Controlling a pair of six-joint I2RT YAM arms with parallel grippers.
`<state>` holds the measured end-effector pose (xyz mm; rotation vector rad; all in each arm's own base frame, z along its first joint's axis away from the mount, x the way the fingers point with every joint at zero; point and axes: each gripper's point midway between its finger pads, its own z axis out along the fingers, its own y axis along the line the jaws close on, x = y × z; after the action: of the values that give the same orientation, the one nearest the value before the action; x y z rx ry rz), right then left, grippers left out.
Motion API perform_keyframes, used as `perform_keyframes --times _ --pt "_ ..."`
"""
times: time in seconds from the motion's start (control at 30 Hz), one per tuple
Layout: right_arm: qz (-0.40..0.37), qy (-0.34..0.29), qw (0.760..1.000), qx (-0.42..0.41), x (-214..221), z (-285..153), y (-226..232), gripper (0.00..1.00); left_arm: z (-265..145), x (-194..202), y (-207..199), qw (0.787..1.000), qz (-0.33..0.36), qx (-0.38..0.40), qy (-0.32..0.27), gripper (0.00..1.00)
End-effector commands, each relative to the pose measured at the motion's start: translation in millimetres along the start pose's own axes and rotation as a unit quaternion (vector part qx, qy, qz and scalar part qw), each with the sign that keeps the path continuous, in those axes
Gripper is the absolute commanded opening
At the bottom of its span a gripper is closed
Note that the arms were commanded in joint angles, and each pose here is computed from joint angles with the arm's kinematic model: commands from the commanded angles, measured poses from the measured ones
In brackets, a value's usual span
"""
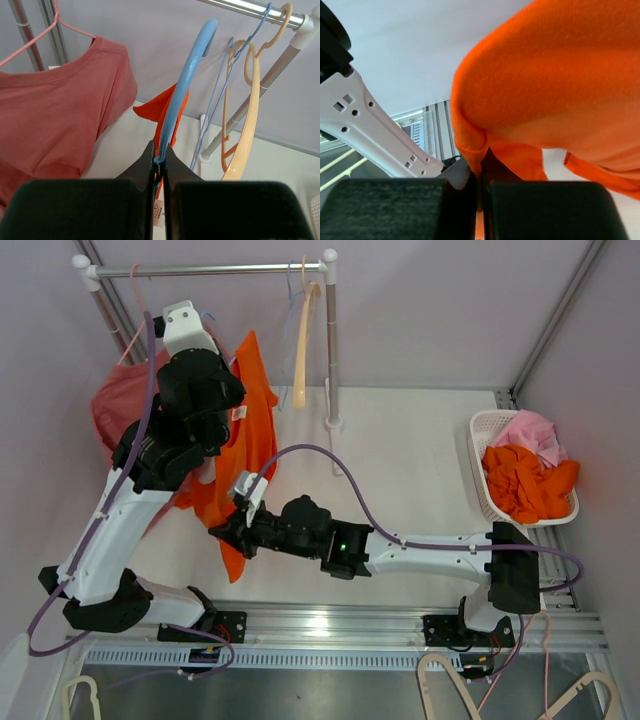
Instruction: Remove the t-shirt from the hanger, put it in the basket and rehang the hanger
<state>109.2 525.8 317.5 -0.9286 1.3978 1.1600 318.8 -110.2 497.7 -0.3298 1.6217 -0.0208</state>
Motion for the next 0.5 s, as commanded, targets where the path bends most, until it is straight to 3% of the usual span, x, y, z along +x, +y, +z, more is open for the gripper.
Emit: perform_keyframes --times 0.0,0.17,0.27,0.47 --pt "0.000 -0.026 1.000 -0.009 -30.3 3.2 13.2 0.00 -2.0 -27.3 -0.6 0.999 -0.016 0.006 -0.038 0.01" --pt "0.002 0.011 1.000 -0.013 -1.0 -34.3 47.0 0.00 19.1 -21.0 -5.3 0.998 -0.043 0.044 -0.013 0.01" --pt "0.025 0.031 0.999 -0.027 21.3 -55.2 82.0 0.00 39.2 -24.0 1.2 0.999 -0.030 0.011 -0.021 0.01" --pt "0.073 0.048 0.996 -0.006 52.9 -59.0 74.8 0.00 43.0 -26.8 -4.8 0.999 -0.041 0.008 -0.007 0.01"
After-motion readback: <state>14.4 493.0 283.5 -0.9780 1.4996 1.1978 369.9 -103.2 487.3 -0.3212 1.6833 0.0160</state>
